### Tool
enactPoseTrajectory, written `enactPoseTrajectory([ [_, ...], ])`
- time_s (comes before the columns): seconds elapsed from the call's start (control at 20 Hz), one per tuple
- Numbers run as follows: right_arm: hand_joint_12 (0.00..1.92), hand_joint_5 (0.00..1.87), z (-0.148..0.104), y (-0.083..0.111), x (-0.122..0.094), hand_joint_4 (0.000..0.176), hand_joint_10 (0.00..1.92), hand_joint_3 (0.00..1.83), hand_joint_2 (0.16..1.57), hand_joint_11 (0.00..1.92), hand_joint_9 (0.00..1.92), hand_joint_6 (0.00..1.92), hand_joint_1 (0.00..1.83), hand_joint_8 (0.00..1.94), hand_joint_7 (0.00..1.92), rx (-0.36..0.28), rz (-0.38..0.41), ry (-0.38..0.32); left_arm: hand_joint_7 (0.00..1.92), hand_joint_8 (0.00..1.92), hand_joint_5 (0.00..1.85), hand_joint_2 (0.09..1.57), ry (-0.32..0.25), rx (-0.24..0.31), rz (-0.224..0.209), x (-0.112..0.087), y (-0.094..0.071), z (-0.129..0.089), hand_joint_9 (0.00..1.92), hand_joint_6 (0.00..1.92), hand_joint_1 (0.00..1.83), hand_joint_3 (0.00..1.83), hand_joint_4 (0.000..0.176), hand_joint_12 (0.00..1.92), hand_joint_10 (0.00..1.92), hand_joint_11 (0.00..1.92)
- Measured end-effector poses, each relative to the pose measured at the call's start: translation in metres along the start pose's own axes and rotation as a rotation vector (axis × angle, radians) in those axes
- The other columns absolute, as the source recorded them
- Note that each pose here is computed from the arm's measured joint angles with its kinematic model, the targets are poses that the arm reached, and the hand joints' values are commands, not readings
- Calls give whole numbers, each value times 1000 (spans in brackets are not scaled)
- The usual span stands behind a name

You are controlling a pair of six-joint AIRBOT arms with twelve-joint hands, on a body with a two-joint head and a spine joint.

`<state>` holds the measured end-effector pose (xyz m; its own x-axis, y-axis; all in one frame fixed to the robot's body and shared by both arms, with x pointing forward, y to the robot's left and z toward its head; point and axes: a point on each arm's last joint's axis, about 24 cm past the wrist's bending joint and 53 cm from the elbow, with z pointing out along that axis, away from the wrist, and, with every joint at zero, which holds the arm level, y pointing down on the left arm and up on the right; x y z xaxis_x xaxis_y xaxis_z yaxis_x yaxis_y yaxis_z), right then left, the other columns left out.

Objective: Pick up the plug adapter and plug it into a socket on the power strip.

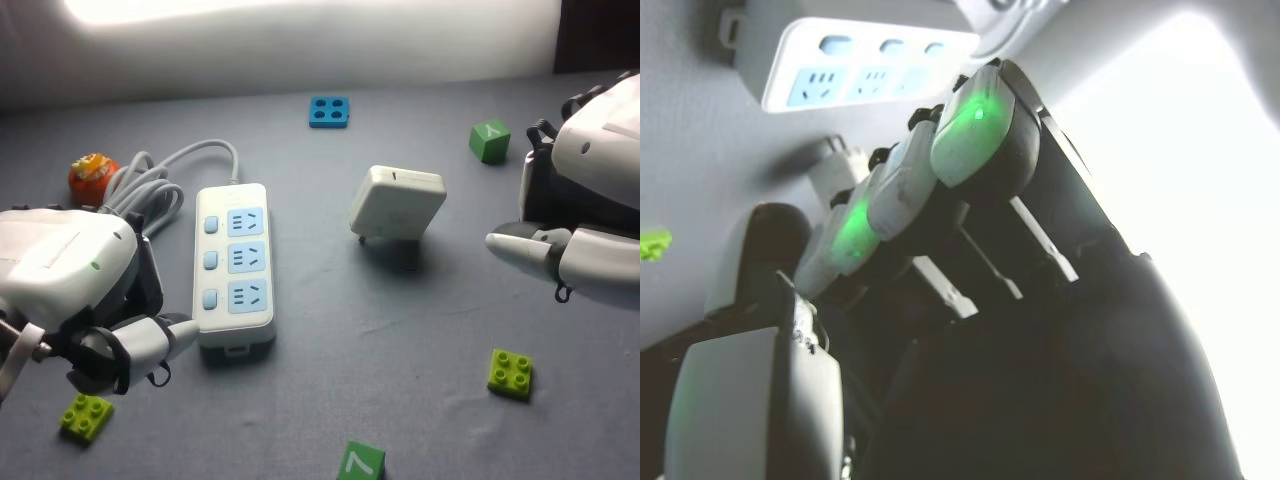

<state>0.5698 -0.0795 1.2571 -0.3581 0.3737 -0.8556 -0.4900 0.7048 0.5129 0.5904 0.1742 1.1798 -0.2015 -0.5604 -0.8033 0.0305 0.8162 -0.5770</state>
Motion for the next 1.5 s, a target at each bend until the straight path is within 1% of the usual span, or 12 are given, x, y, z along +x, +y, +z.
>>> enactPoseTrajectory([
  [0.1, 640, 229, 0, 0, 0, 0, 12, 1, 1204, 0, 231, 2, 266, 1, 250, 1, -4, -1, 0, 0, 0, 1183, 3, -10, -15, 0, 1, 0, 0, 0, 41, 23, 0, 0, 0, 0],
  [0.4, 603, 240, 2, 0, -2, 0, 1, 0, 1175, 0, 229, 1, 223, 0, 250, 2, -28, -13, 0, 0, 15, 1192, 3, -10, -20, 0, -2, 0, 0, 5, 53, 7, 0, 0, 0, 0],
  [0.55, 512, 182, 12, -14, -8, 0, 0, 0, 1117, 0, 173, 0, 456, 0, 186, 18, 24, -17, 0, 0, 22, 1196, 18, -35, -33, 3, 4, -1, 0, 6, 101, 5, 0, 0, 0, 0],
  [0.75, 377, 38, 30, -21, -22, 0, 0, 0, 995, 0, 74, 0, 962, 0, 58, 0, 59, -18, 0, 0, 22, 1196, 69, -48, -42, 16, 9, -1, 0, 1, 58, 3, 0, 0, 0, 0],
  [0.85, 516, 39, 39, -23, -28, 0, 10, 0, 985, 0, 90, 7, 1055, 7, 62, -17, 145, 2, 0, 0, 20, 1194, 95, -58, -46, 24, 15, -2, 0, 2, 68, 1, 0, 0, 0, 0],
  [0.9, 548, 38, 46, -26, -30, 0, 8, 0, 1000, 0, 88, 5, 1021, 4, 59, -23, 196, 18, 0, 0, 32, 1188, 110, -65, -44, 29, 19, -4, 0, 6, 74, 0, 0, 0, 0, 0],
  [0.95, 518, 29, 52, -29, -31, 0, 2, 4, 1012, 0, 62, 1, 1021, 1, 33, -28, 234, 32, 0, 0, 40, 1170, 121, -73, -52, 34, 22, -5, 0, 8, 115, 0, 0, 0, 0, 0],
  [1.05, 486, 51, 69, -32, -32, 0, 2, 0, 999, 0, 57, 8, 1029, 6, 37, -36, 295, 64, 0, 0, 17, 1147, 148, -77, -64, 45, 24, -7, 0, 0, 4, 0, 0, 0, 0, 0],
  [1.15, 438, 55, 85, -31, -32, 0, 3, 0, 990, 0, 33, 2, 1035, 3, 25, -45, 345, 85, 0, 0, 5, 1148, 161, -65, -63, 52, 20, -6, 0, 0, 0, 0, 0, 0, 0, 0],
  [1.3, 400, 68, 107, -26, -34, 0, 5, 0, 985, 0, 41, 4, 1047, 5, 44, -72, 347, 118, 0, 0, 0, 1133, 190, -41, -62, 65, 11, 4, 0, 0, 0, 0, 0, 0, 0, 0],
  [1.45, 351, 44, 123, -26, -30, 0, 0, 10, 1028, 0, 29, 0, 1055, 0, 31, -81, 324, 157, 0, 0, 0, 1144, 214, 0, -52, 78, -6, 9, 0, 0, 0, 0, 0, 0, 0, 0],
  [1.5, 395, 52, 128, -26, -28, 0, 4, 7, 1029, 0, 42, 2, 1065, 2, 41, -89, 281, 188, 0, 0, 0, 1151, 230, 20, -53, 85, -14, 10, 0, 0, 0, 0, 0, 0, 0, 0],
])
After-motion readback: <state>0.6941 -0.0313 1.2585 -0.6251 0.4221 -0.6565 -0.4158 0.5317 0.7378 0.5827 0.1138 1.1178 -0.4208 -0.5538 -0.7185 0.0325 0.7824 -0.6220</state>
